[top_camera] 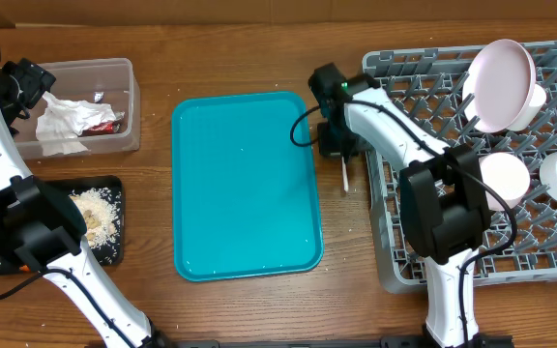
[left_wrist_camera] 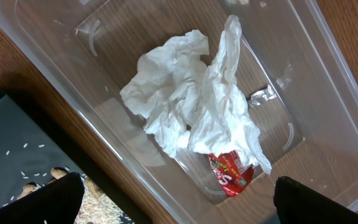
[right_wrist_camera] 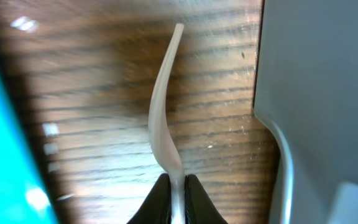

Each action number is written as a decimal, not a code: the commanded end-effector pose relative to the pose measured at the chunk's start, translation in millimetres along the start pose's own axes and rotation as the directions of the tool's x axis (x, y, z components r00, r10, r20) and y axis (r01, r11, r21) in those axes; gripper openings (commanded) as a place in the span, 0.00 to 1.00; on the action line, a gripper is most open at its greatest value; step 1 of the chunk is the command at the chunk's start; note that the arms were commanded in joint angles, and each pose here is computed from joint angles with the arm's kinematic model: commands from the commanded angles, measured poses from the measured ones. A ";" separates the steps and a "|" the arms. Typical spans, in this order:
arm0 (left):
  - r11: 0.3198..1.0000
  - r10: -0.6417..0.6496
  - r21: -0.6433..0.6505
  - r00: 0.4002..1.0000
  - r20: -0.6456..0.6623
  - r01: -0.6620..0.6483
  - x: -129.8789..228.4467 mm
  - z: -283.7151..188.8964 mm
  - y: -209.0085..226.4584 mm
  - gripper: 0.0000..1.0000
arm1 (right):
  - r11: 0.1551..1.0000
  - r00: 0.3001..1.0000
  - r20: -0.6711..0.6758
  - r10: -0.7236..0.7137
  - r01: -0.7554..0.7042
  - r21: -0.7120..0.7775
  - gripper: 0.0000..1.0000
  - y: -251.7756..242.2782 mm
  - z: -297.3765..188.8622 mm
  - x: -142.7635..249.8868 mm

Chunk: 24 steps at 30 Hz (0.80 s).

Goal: Sort waste into correct bins and load items into the dishwasher rack

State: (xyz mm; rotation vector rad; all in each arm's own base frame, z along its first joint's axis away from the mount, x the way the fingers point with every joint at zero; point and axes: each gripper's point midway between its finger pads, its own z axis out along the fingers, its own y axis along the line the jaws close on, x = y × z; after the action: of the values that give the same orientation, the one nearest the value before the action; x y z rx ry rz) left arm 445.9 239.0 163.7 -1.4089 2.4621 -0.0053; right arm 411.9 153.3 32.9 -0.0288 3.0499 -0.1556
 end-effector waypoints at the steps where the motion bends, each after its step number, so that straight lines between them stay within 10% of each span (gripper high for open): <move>1: 1.000 0.002 -0.004 1.000 0.015 -0.002 0.3 -5.4 -2.0 1.00 | 0.998 0.999 0.046 0.019 -0.016 -0.064 0.04 9.8 -25.3 -17.2; 24: 1.000 0.002 -0.004 1.000 0.015 -0.002 0.3 -5.4 -2.0 1.00 | 0.981 0.946 0.302 0.117 -0.063 -0.184 0.04 -126.6 -160.8 -81.3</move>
State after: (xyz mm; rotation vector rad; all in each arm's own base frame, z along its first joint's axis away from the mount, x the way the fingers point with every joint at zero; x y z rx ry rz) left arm 445.9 239.0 163.7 -1.4089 2.4621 -0.0053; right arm 481.3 48.3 210.5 0.2170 2.7183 0.0360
